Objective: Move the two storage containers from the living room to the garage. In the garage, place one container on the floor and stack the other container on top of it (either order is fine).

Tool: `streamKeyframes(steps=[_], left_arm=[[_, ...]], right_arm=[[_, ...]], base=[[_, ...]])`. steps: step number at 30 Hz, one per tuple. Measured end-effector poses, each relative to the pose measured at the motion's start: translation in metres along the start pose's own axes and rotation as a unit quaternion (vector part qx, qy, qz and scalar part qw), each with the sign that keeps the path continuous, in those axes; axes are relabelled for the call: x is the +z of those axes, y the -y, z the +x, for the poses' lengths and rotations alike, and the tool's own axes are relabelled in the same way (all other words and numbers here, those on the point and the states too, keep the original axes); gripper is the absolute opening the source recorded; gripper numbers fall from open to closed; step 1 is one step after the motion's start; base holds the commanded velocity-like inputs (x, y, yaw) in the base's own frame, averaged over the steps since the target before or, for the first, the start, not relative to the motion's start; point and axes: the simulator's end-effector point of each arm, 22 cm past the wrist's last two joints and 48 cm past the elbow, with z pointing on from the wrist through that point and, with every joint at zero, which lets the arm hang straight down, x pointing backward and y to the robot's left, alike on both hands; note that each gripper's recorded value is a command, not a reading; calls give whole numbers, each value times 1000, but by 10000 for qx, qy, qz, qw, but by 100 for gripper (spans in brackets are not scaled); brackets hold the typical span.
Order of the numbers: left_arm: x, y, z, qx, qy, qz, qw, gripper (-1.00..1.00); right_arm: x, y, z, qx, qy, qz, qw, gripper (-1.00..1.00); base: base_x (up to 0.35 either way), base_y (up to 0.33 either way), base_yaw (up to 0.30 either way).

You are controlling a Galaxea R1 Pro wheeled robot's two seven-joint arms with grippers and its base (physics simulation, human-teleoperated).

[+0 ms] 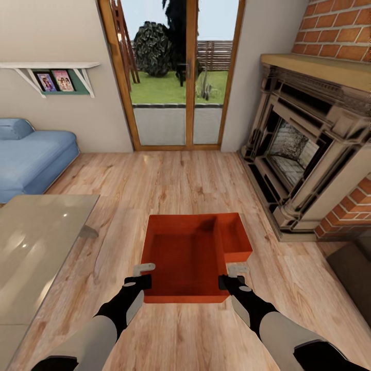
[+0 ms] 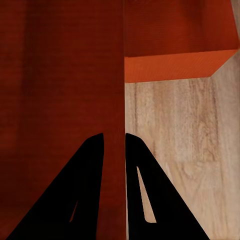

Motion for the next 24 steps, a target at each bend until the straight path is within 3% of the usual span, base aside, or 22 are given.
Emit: streamKeyframes(steps=[24], left_arm=[[-12, 1, -20, -16, 181, 18, 9998, -100]], right_arm=[[-10, 0, -21, 0, 185, -2, 9998, -100]], base=[[0, 0, 0]])
